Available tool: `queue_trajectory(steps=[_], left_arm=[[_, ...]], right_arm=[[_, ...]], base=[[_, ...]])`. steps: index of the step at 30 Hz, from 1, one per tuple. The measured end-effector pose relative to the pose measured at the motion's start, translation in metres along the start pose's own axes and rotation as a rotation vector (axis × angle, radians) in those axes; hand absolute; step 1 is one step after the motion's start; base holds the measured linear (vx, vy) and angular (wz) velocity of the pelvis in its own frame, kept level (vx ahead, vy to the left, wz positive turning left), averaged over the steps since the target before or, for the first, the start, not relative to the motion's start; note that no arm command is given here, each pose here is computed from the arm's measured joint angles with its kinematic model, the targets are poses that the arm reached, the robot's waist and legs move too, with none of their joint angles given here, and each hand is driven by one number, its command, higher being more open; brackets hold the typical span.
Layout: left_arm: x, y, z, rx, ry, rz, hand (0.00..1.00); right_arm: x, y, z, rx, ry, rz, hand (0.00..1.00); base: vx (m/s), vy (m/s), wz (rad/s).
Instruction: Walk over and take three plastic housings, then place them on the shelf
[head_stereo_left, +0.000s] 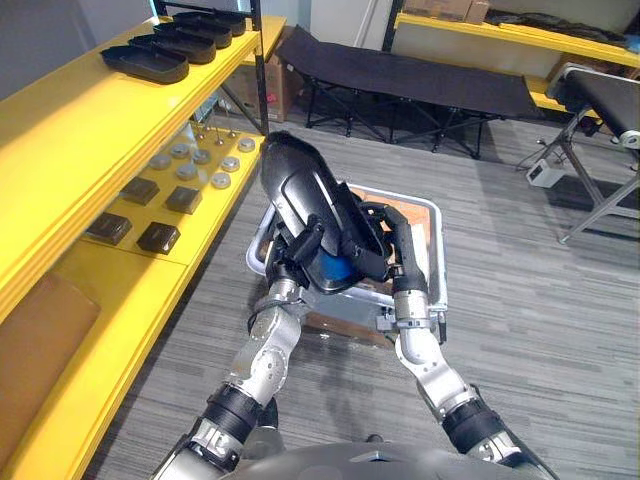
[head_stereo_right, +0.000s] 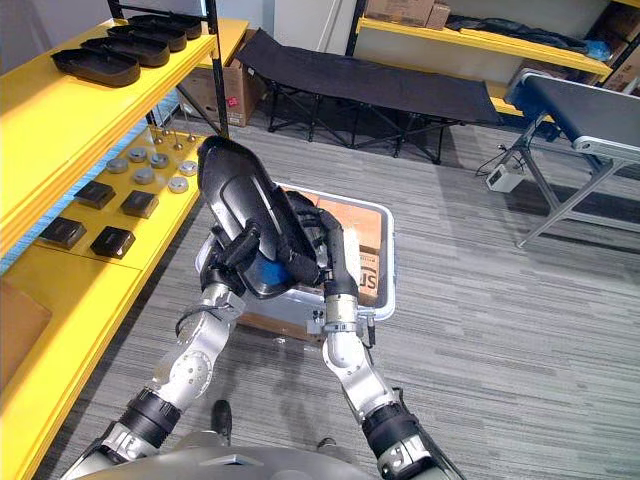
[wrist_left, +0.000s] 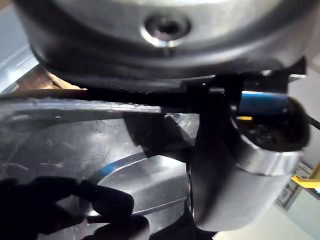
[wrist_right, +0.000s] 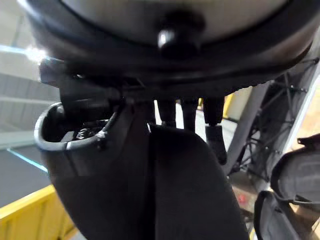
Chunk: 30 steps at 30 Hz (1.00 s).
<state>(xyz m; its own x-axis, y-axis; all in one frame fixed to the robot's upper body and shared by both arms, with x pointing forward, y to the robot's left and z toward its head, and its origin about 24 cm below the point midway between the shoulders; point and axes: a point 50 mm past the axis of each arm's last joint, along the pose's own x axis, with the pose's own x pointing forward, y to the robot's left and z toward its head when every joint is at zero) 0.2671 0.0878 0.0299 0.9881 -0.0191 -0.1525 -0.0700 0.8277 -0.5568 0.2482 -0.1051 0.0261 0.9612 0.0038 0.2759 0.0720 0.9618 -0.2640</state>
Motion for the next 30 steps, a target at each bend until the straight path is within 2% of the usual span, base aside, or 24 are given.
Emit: queue_trajectory(steps=[7, 12, 17, 22, 30], left_arm=[[-0.005, -0.005, 0.022, 0.212, -0.195, 0.058, 0.0], [-0.013, 0.024, 0.043, 0.351, -0.352, 0.243, 0.0], [-0.026, 0.052, 0.045, 0.458, -0.386, 0.383, 0.0], [-0.034, 0.059, 0.042, 0.479, -0.388, 0.339, 0.0], [-0.045, 0.056, 0.057, 0.463, -0.503, 0.241, 0.0]], right_arm=[[-0.002, -0.009, 0.002, 0.144, 0.042, 0.015, 1.0], [-0.004, -0.038, 0.005, 0.251, 0.051, -0.101, 1.0], [-0.018, -0.071, -0.004, 0.328, 0.098, -0.228, 1.0], [-0.034, -0.083, -0.014, 0.32, 0.154, -0.271, 1.0], [-0.054, -0.104, -0.038, 0.385, 0.284, -0.344, 1.0]], base=[[0.0, 0.0, -0.05], [0.0, 0.002, -0.04], [-0.01, 0.004, -0.08], [0.02, 0.006, -0.06], [0.03, -0.005, -0.09]])
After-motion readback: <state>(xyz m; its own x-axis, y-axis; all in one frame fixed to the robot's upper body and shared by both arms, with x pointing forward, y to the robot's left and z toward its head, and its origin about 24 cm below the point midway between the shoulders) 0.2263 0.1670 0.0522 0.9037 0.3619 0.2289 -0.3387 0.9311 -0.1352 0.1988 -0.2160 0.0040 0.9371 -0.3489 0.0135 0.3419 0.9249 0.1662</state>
